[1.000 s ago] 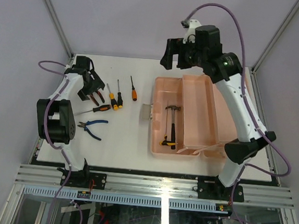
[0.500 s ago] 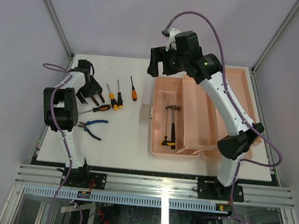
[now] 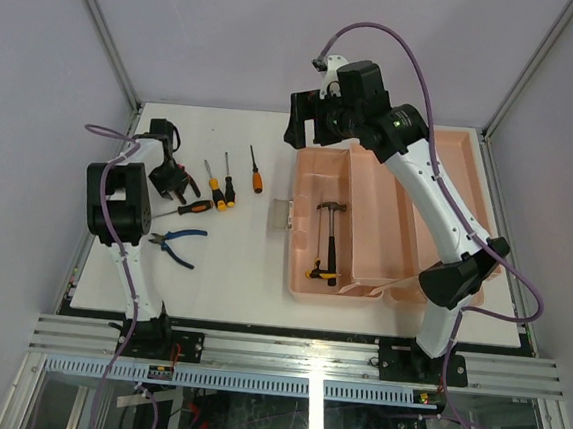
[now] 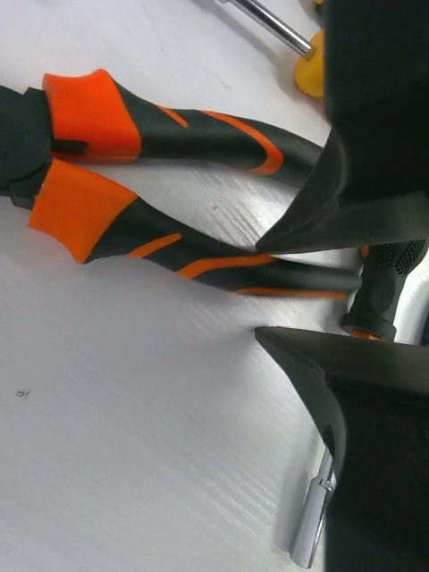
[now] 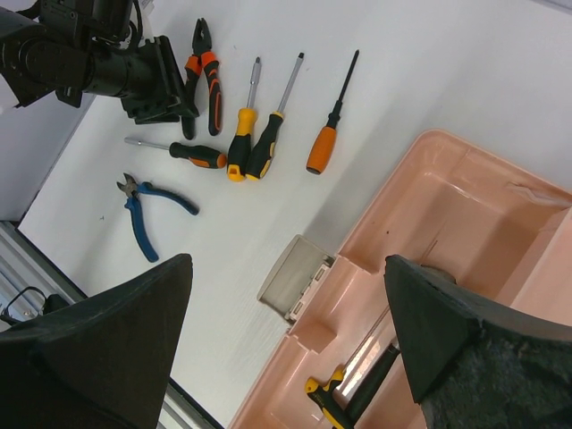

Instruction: Pack the tool kit

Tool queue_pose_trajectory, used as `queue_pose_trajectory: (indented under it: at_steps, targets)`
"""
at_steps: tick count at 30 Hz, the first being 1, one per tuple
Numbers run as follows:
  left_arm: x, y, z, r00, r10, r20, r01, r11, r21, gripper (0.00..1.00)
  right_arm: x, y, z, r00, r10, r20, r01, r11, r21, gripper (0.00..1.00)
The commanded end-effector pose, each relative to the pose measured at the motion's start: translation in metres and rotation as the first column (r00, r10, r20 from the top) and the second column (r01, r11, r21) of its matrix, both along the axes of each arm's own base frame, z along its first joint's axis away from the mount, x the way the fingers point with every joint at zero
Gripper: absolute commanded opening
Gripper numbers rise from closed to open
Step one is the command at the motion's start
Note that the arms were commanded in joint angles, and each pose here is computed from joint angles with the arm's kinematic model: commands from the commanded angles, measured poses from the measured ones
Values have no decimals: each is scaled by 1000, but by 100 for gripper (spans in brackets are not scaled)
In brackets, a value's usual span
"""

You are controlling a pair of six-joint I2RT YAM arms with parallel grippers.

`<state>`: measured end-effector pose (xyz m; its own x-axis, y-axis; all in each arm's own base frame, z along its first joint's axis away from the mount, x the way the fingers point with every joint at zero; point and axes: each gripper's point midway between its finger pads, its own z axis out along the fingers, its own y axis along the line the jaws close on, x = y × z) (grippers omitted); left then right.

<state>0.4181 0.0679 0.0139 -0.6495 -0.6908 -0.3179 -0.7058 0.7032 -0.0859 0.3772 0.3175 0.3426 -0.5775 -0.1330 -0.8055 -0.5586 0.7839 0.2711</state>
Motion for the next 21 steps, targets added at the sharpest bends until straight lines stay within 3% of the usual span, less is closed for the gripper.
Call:
queue_pose_trajectory:
  at_steps: [1,4,9,13,21]
  targets:
    - [9,9,-7,1000,-8,9,8,1000,18,29,-3,-6,33,997,-17,77,14,999,41,95]
    - [6,5,-12,1000,-17,-5,17,1000,1,0,-3,-6,32,997,-17,73,15,999,35,95]
    - [11,-2,5,999,-41,35,42,999,-28,0,-3,-8,27,998,-19,67,17,1000,24,95]
    - [35,-17,56,978,-137,158,137,991,6,0,-4,-6,23,998,-12,65,10,1000,27,95]
    - [67,-64,168,859,-316,403,292,949,121,0,-4,-4,20,998,-3,56,1,999,32,95]
